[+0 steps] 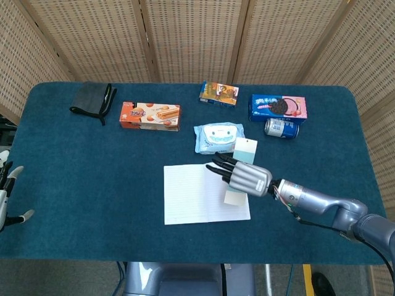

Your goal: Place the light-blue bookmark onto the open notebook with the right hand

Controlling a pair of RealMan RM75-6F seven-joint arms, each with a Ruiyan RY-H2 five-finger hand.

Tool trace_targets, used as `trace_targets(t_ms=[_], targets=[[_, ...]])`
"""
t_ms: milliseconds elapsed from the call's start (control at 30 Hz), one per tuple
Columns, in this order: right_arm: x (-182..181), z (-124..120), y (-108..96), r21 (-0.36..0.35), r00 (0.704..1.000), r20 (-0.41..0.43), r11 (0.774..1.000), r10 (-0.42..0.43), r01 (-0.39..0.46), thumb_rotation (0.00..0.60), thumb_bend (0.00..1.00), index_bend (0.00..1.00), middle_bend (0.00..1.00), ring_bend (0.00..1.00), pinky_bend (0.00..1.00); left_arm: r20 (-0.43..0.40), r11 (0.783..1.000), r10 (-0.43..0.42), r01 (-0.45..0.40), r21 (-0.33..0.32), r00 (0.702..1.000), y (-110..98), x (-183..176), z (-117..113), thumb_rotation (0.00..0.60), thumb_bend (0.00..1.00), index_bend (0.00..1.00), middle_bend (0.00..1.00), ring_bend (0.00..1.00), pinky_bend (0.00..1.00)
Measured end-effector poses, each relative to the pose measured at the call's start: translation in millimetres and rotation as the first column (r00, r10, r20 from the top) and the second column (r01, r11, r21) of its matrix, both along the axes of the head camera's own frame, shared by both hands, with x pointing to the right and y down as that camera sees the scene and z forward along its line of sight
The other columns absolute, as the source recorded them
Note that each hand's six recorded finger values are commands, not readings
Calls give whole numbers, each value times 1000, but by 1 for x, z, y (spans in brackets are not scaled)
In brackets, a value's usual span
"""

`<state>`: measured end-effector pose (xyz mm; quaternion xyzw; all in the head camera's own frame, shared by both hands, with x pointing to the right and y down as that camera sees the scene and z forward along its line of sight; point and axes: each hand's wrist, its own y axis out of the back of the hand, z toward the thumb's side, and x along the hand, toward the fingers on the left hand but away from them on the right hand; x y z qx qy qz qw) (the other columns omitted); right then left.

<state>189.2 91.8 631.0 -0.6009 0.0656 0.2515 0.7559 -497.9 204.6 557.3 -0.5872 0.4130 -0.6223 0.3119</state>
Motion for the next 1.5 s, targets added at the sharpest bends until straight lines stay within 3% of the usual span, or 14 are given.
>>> trace_targets(t_ms=[367,633,767,1200,1500], targets=[[-47,4,8,43,991,-42,991,-129,131,600,414,582,0,0,31,0,1000,-7,7,-25,1000,-4,-2,6,600,0,0,0,0,0],[-96,28,37,42,959,-76,960,-273,276,600,466,582,0,0,45,6,998,-22,22,-52,1000,-8,-5,13,600,0,0,0,0,0],[-102,38,41,43,952,-94,954,-291,296,600,517,582,0,0,45,11,998,-28,29,-64,1000,-8,-7,16,600,0,0,0,0,0],[-113,50,57,44,930,-100,932,-354,360,600,504,582,0,0,45,13,996,-51,52,-75,999,-12,-12,20,600,0,0,0,0,0],[-122,52,60,51,930,-99,932,-354,360,600,492,532,0,0,45,14,995,-53,54,-78,998,-13,-12,21,600,0,0,0,0,0]])
